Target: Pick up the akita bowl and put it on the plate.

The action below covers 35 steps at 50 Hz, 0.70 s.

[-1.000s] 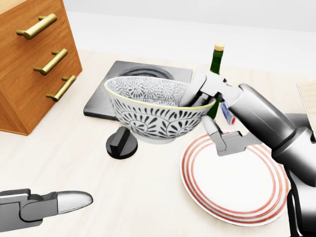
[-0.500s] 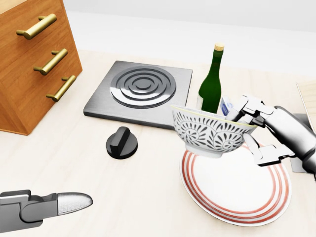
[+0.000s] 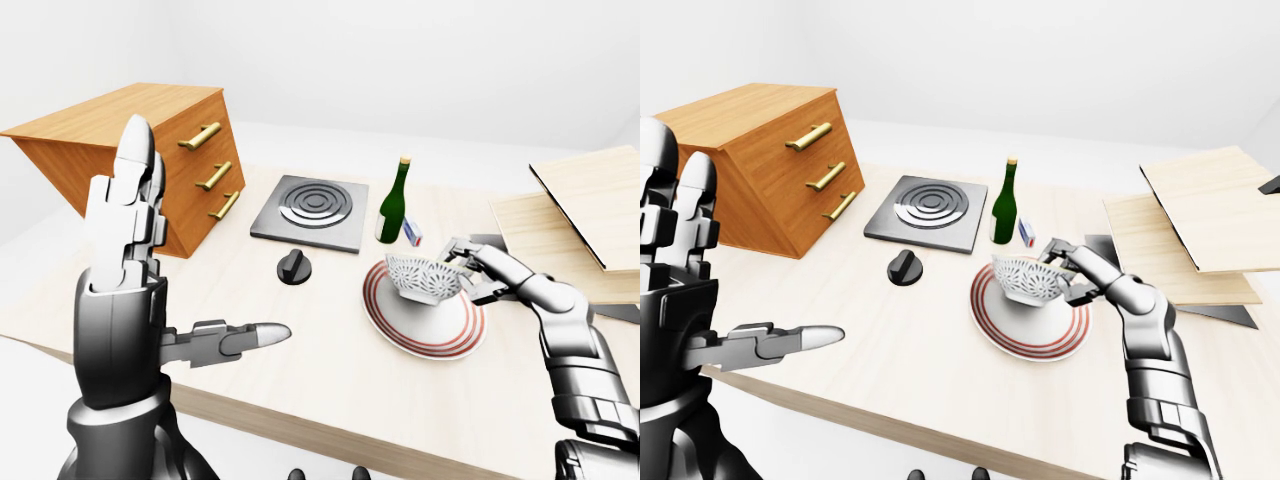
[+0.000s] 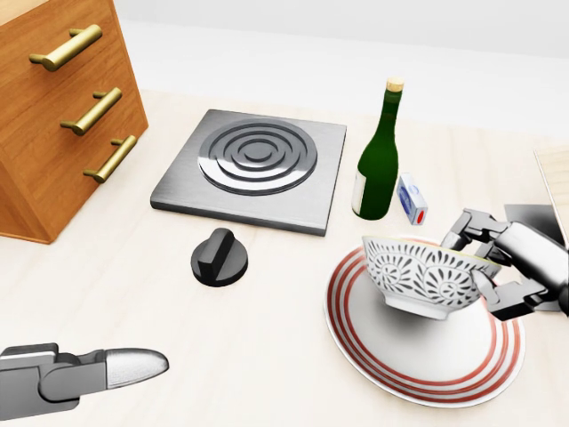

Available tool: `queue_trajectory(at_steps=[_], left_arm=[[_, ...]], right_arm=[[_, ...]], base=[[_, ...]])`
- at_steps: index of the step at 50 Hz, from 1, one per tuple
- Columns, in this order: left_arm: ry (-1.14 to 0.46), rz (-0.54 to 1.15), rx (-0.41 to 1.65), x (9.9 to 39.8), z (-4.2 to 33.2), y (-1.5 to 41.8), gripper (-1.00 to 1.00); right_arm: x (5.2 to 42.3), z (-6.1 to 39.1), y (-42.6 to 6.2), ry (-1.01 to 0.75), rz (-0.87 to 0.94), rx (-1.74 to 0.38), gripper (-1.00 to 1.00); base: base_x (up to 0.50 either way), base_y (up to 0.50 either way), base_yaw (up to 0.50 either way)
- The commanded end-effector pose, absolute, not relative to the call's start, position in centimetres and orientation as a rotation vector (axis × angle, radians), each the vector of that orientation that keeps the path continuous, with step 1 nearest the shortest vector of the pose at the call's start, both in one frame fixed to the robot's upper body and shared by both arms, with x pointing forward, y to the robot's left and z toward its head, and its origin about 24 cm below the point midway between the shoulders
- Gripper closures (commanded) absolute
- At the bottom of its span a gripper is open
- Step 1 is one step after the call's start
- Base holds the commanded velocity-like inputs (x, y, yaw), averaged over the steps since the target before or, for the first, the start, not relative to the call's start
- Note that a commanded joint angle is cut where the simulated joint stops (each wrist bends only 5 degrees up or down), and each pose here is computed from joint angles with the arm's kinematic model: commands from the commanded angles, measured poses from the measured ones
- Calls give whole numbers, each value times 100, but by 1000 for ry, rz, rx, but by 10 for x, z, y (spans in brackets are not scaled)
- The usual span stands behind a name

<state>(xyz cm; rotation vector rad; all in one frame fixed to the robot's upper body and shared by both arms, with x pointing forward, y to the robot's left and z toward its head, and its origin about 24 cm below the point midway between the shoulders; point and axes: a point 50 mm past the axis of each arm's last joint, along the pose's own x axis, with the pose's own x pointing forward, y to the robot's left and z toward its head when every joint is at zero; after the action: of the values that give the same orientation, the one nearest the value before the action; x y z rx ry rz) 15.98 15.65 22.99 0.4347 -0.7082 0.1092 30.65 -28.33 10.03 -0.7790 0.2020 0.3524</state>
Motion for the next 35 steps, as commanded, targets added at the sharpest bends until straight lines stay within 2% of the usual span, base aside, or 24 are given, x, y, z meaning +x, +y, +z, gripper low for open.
queue_trajectory(at_steps=[1,5,6,7,15,21,28,35], left_arm=[[-710,107,438,160,230,156,-94],[-706,103,441,160,230,155,-94],[-707,101,441,160,230,155,-93],[-707,101,442,160,230,155,-94],[-703,97,444,160,230,155,-93],[-706,100,447,160,230,155,-93],[-712,104,444,160,231,154,-93],[-710,111,429,160,230,156,-93]], right_arm=[[317,93,-299,344,337,-843,100],[311,94,-294,293,345,-821,100],[312,96,-292,281,343,-818,-51],[313,97,-293,282,341,-825,-100],[314,129,-284,101,330,-777,-100],[325,181,-277,-98,308,-771,-100],[333,267,-257,-391,298,-794,-100],[320,270,-240,-479,336,-810,-100]], base=[[0,0,0],[0,0,0],[0,0,0],[0,0,0],[0,0,0],[0,0,0],[0,0,0],[0,0,0]])
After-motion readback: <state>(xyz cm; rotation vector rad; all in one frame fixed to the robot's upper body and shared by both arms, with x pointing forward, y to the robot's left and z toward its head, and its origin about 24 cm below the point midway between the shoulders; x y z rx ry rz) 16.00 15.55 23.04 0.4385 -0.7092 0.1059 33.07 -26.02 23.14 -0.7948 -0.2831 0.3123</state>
